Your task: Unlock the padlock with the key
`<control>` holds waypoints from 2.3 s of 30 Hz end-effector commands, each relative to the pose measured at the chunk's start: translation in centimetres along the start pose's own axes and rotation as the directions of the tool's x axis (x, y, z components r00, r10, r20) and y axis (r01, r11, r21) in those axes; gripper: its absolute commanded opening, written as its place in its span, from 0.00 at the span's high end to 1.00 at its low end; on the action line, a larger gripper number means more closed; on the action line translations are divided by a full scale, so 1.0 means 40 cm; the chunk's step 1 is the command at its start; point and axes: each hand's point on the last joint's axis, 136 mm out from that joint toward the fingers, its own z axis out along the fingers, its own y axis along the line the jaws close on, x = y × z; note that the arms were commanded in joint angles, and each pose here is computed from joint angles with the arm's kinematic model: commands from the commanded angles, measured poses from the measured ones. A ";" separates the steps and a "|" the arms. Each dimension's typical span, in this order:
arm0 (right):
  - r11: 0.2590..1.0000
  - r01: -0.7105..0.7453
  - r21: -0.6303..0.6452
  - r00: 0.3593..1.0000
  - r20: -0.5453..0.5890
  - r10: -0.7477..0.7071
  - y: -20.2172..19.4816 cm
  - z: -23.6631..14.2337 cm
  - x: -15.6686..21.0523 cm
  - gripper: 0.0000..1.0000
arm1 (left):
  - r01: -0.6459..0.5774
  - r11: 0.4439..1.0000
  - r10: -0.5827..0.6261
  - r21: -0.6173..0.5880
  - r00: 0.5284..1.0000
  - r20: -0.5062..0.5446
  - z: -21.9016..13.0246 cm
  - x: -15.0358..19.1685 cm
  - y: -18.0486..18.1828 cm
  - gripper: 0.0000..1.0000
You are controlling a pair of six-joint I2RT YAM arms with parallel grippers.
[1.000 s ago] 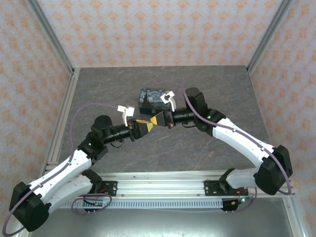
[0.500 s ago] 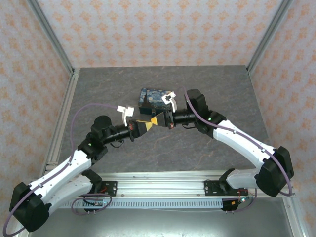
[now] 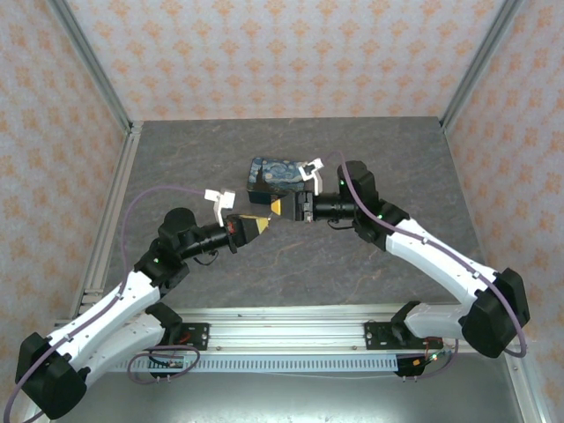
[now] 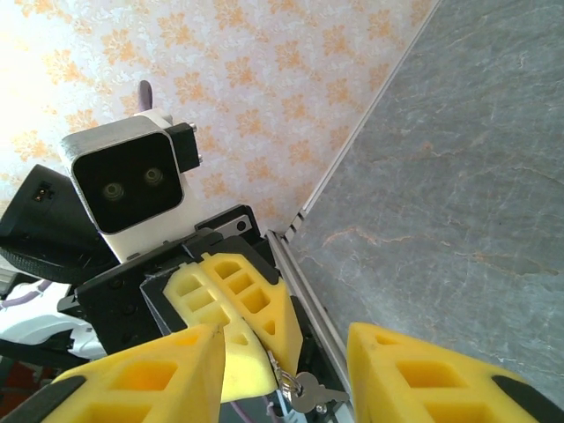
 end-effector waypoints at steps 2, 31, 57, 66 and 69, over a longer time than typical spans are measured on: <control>0.998 0.006 -0.066 1.000 0.007 -0.006 0.037 0.002 0.009 0.60 | 0.006 1.000 -0.006 0.014 1.000 0.010 -0.004 -0.013 -0.012 1.00; 0.997 0.048 -0.068 0.999 0.021 -0.047 0.047 0.023 0.010 1.00 | 0.056 0.998 -0.057 0.034 0.998 0.034 -0.020 -0.007 -0.012 0.89; 0.993 0.027 -0.119 1.000 -0.011 -0.029 0.041 0.041 0.032 1.00 | 0.044 0.998 -0.046 0.041 0.998 0.050 -0.017 -0.027 -0.021 0.83; 0.994 0.031 -0.109 0.999 -0.021 -0.033 0.036 0.038 0.039 1.00 | 0.039 0.999 -0.038 -0.016 0.996 0.084 -0.044 -0.045 0.003 0.60; 0.994 0.032 -0.108 0.999 -0.022 -0.034 0.036 0.037 0.041 1.00 | 0.038 0.999 -0.037 -0.008 0.996 0.086 -0.047 -0.048 -0.001 0.56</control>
